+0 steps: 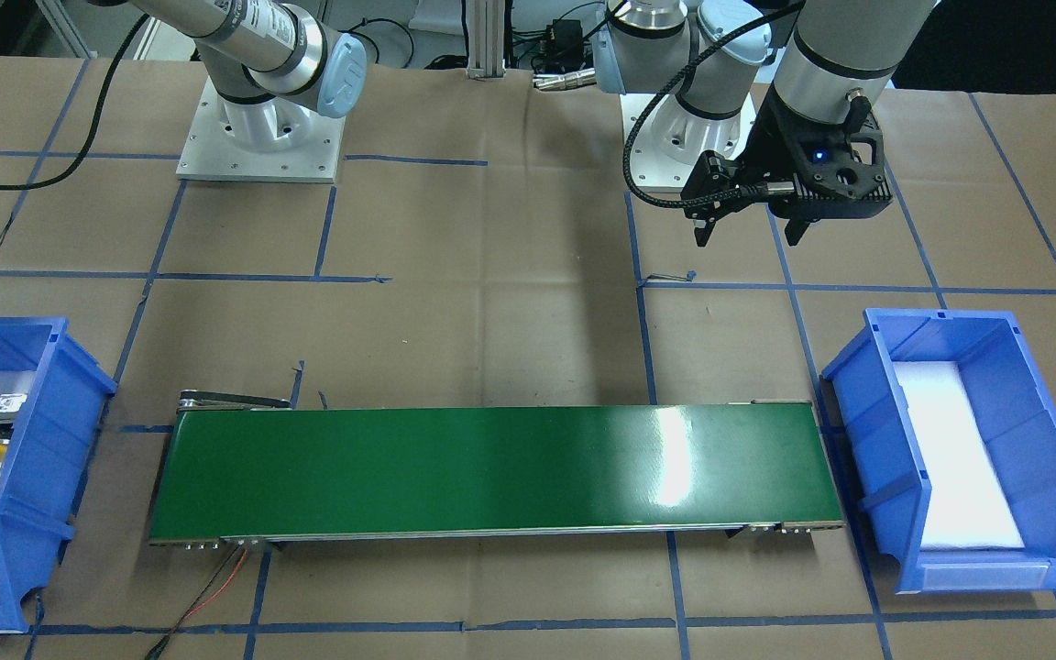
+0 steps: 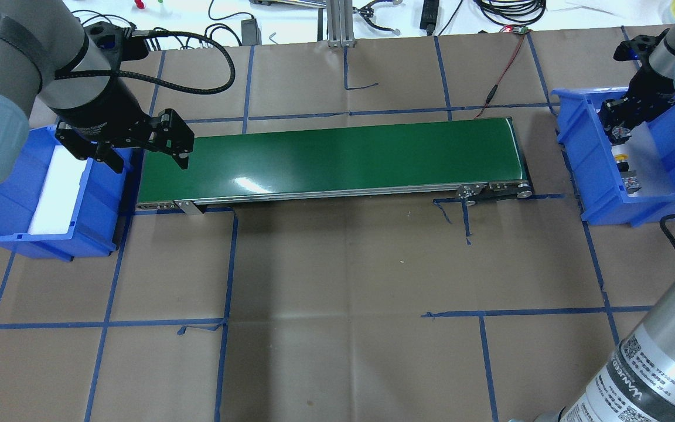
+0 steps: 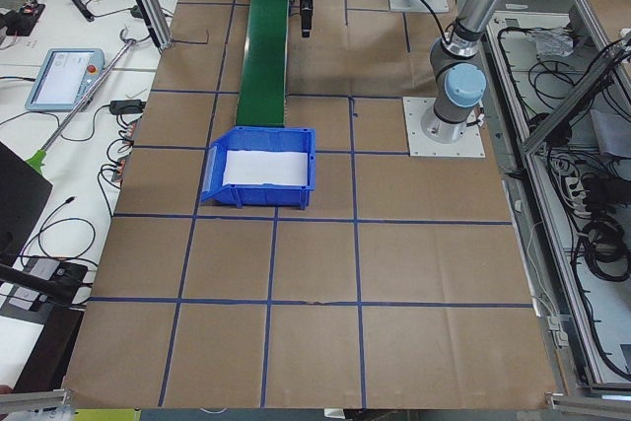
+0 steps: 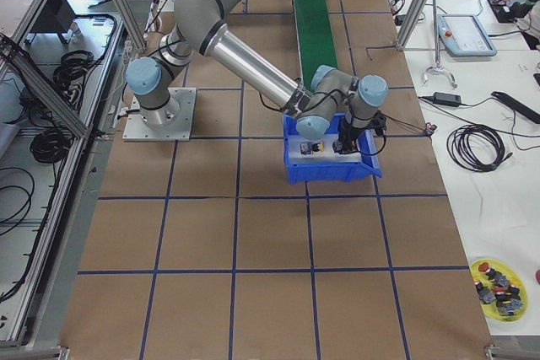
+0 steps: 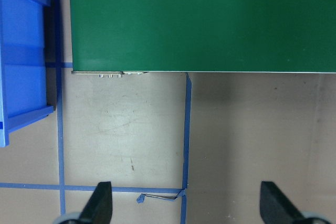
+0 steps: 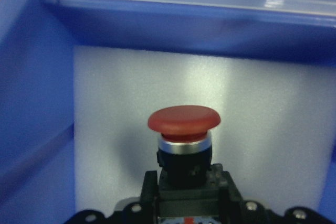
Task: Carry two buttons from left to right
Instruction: 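Lower the red button beside the yellow button and open the right gripper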
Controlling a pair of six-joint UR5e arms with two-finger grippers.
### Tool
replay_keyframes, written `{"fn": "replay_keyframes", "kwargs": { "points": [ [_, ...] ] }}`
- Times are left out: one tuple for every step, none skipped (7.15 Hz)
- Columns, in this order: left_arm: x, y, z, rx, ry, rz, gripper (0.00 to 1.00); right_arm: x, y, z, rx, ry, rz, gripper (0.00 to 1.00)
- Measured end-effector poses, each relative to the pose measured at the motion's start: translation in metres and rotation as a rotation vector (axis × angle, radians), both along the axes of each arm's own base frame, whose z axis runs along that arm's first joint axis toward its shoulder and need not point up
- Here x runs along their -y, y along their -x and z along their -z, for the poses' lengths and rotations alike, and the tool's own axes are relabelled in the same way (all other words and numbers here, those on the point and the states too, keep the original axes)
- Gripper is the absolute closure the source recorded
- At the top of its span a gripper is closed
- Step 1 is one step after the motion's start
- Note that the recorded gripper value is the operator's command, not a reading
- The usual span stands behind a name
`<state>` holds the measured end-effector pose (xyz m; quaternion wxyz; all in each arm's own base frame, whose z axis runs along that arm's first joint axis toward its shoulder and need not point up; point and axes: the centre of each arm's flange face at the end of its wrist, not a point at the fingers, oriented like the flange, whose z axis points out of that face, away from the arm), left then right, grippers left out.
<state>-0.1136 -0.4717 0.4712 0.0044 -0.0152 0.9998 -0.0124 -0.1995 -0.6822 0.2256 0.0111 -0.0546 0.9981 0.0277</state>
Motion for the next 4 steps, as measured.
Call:
{"fn": "replay_keyframes", "kwargs": {
  "points": [
    [0.0000, 0.0000, 0.0000, 0.000, 0.000, 0.000, 0.00, -0.0015, 0.0026, 0.0009, -0.006, -0.001, 0.002, 0.08],
    [-0.0002, 0.0000, 0.0003, 0.000, -0.002, 0.000, 0.00, -0.0019, 0.0048, -0.0003, -0.020, 0.000, 0.003, 0.01],
    [-0.0002, 0.0000, 0.0005, 0.000, -0.002, 0.000, 0.00, -0.0017, 0.0057, -0.0018, -0.029, 0.002, 0.004, 0.01],
    [-0.0003, 0.0000, 0.0005, 0.000, -0.003, 0.000, 0.00, -0.0013, 0.0056, -0.0036, -0.033, 0.005, 0.005, 0.01]
  ]
}}
